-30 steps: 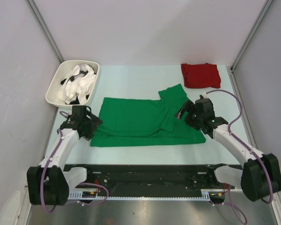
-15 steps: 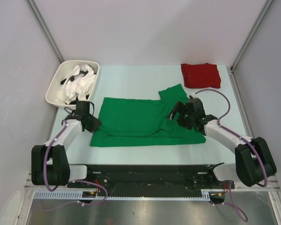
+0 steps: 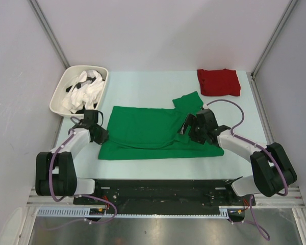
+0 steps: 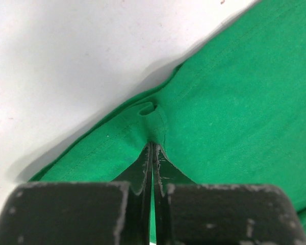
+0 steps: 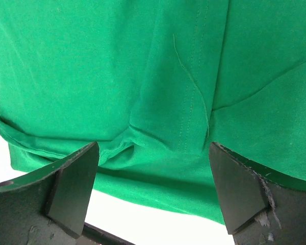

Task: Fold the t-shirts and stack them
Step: Fold the tshirt

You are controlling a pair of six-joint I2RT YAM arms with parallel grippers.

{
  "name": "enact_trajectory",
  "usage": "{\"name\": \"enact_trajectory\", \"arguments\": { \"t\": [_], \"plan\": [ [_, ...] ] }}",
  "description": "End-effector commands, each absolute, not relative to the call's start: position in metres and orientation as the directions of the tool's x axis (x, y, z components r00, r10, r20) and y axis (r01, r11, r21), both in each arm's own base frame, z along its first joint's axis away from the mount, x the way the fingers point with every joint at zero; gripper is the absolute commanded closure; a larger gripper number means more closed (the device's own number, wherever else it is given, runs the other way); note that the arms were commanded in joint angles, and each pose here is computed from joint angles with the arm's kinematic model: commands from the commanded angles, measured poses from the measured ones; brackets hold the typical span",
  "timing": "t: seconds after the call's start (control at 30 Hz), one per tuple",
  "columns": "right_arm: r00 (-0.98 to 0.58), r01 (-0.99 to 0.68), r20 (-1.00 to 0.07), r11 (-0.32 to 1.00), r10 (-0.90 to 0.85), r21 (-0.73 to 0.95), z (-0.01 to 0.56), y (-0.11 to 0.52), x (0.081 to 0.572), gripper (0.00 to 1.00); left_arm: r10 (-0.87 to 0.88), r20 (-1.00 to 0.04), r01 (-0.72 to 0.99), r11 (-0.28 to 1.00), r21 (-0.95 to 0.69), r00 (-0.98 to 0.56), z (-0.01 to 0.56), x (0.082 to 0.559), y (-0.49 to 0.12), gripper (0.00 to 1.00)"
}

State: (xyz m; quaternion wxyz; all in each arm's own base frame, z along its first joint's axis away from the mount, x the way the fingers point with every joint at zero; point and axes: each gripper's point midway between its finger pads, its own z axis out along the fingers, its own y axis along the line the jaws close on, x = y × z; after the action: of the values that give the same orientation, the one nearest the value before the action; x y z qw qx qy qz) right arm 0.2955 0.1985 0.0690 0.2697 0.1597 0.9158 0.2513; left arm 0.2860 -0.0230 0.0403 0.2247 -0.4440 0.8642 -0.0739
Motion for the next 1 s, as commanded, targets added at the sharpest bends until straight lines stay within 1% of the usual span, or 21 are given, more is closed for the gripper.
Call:
{"name": "enact_trajectory", "arguments": {
  "t": [0.0, 0.17, 0.5, 0.6, 0.63, 0.67, 0.7, 0.73, 0.77, 0.83, 0.97],
  "plan": [
    [-0.774, 0.139, -0.448, 0.811, 0.447, 0.569, 0.086, 0.207, 0.309, 0.07, -0.808, -0.373, -0.736, 0.578, -0.353, -0.455, 0.051, 0.308, -0.007, 1.00],
    [-0.770, 0.130, -0.452, 0.804, 0.451, 0.580, 0.090, 0.209, 0.310, 0.07, -0.817, -0.372, -0.740, 0.565, -0.365, -0.441, 0.054, 0.317, -0.002, 1.00],
    [-0.804, 0.168, -0.401, 0.814, 0.439, 0.556, 0.074, 0.214, 0.296, 0.06, -0.826, -0.366, -0.747, 0.551, -0.371, -0.428, 0.055, 0.324, 0.004, 1.00],
    [-0.812, 0.179, -0.383, 0.813, 0.440, 0.554, 0.070, 0.217, 0.293, 0.05, -0.827, -0.365, -0.748, 0.550, -0.372, -0.428, 0.057, 0.323, 0.004, 0.89],
    [-0.815, 0.177, -0.381, 0.813, 0.438, 0.555, 0.070, 0.218, 0.292, 0.05, -0.828, -0.367, -0.747, 0.549, -0.375, -0.425, 0.058, 0.322, 0.005, 0.70],
    [-0.819, 0.182, -0.374, 0.814, 0.436, 0.552, 0.067, 0.219, 0.291, 0.05, -0.825, -0.371, -0.744, 0.553, -0.375, -0.427, 0.059, 0.321, 0.005, 0.63],
    [-0.819, 0.181, -0.374, 0.815, 0.435, 0.551, 0.066, 0.219, 0.291, 0.05, -0.826, -0.375, -0.740, 0.552, -0.383, -0.421, 0.062, 0.322, 0.005, 0.58],
    [-0.819, 0.182, -0.373, 0.814, 0.436, 0.552, 0.067, 0.219, 0.290, 0.05, -0.823, -0.378, -0.737, 0.556, -0.384, -0.424, 0.064, 0.322, 0.005, 0.49],
    [-0.821, 0.179, -0.373, 0.815, 0.432, 0.551, 0.066, 0.220, 0.289, 0.05, -0.822, -0.380, -0.736, 0.557, -0.385, -0.424, 0.065, 0.322, 0.005, 0.44],
    [-0.823, 0.176, -0.372, 0.817, 0.428, 0.550, 0.066, 0.221, 0.288, 0.05, -0.822, -0.379, -0.729, 0.559, -0.395, -0.426, 0.069, 0.322, 0.003, 0.40],
    [-0.827, 0.182, -0.370, 0.824, 0.424, 0.537, 0.061, 0.220, 0.287, 0.05, -0.822, -0.374, -0.726, 0.560, -0.400, -0.428, 0.070, 0.322, 0.002, 0.40]
  ]
}}
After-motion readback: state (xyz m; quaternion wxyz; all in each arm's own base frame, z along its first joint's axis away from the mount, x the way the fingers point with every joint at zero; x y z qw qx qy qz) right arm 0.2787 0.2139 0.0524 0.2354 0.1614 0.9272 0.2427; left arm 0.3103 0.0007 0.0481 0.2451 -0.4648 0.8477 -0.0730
